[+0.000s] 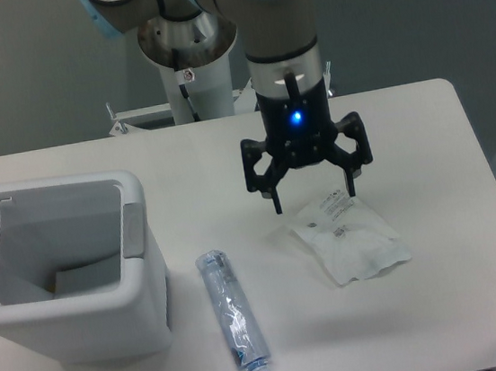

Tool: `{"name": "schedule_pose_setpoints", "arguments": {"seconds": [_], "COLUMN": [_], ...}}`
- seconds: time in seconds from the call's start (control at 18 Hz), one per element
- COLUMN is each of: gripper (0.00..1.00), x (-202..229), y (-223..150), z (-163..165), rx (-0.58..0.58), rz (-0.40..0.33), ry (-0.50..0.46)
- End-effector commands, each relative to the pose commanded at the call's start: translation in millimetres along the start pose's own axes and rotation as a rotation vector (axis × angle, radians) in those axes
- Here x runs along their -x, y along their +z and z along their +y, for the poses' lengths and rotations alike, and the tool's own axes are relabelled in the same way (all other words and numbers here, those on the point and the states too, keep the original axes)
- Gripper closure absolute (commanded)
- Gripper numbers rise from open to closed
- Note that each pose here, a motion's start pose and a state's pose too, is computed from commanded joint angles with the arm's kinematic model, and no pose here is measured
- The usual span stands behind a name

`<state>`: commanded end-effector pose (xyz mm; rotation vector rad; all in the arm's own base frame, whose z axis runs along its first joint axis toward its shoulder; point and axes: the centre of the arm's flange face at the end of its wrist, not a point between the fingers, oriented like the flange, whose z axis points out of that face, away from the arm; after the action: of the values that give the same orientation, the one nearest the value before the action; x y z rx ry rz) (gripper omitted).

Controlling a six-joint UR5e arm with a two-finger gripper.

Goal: Place the trash in the trash can
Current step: 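Lower the open gripper onto the white plastic wrapper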

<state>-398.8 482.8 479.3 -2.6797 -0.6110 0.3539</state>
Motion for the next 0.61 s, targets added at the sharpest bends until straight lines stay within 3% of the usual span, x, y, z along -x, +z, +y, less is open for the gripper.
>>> {"name": "schedule_pose_setpoints", "arguments": {"seconds": [0.39, 0.61], "gripper": [0.0, 0.0], "x": [0.6, -22.3], "y": [31.9, 86.4], "z": [17.0, 61.6], "rx": [0.106, 0.231], "rz": [-0.072, -0.099], "ry": [0.034, 0.042]}}
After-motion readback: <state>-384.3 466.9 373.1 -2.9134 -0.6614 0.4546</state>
